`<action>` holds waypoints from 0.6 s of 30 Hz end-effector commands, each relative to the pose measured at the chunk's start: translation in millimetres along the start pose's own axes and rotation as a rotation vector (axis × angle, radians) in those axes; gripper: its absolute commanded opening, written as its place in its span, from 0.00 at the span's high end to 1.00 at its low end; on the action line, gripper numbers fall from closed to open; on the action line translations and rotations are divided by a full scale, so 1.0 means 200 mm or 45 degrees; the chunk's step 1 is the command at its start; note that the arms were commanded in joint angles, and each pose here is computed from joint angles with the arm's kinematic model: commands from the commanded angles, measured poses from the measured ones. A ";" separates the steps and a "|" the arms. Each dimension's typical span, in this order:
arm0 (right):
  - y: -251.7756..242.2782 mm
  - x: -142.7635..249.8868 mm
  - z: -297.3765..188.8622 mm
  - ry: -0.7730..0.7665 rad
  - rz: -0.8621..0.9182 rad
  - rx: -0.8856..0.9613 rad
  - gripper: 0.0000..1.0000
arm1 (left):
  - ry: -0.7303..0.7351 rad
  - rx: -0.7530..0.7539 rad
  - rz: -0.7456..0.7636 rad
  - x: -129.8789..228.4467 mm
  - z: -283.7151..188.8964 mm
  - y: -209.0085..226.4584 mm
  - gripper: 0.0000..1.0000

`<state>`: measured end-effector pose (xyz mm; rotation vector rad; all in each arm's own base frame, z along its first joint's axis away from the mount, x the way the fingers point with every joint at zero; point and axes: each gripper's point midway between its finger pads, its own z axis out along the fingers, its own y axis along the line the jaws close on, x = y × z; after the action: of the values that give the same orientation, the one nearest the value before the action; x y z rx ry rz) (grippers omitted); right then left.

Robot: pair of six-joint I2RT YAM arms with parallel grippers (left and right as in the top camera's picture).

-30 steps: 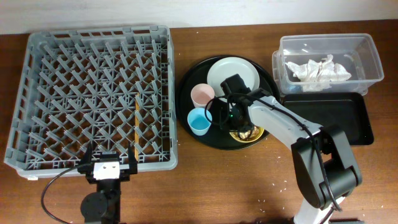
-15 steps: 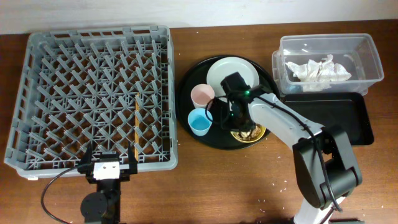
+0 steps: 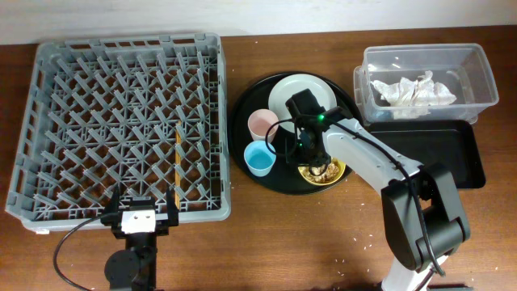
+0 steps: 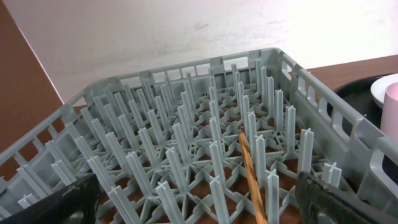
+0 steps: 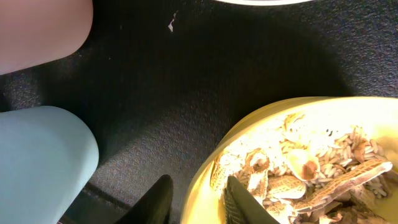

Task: Sort waste into correct bins and load items into the dishwasher rack
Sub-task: 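Reach right gripper to the yellow bowl and grip its rim, then lift the yellow bowl over the black tray and tip out scraps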

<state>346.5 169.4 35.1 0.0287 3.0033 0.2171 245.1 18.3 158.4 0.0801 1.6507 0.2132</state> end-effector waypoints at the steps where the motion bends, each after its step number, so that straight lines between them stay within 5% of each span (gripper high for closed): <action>1: 0.00 -0.02 0.00 -0.013 -0.002 0.020 0.71 | -0.002 0.005 0.019 0.01 0.00 0.00 0.01; 14: -0.02 0.01 0.09 0.028 0.004 0.052 0.72 | -0.002 0.005 0.019 0.01 0.00 0.00 0.01; 18: -0.02 0.01 0.09 0.027 -0.001 0.051 0.86 | -0.002 0.005 0.019 0.01 0.00 0.00 0.00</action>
<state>345.4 168.0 16.7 0.0362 3.0381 0.1836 245.1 18.3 158.4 0.0801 1.6507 0.2132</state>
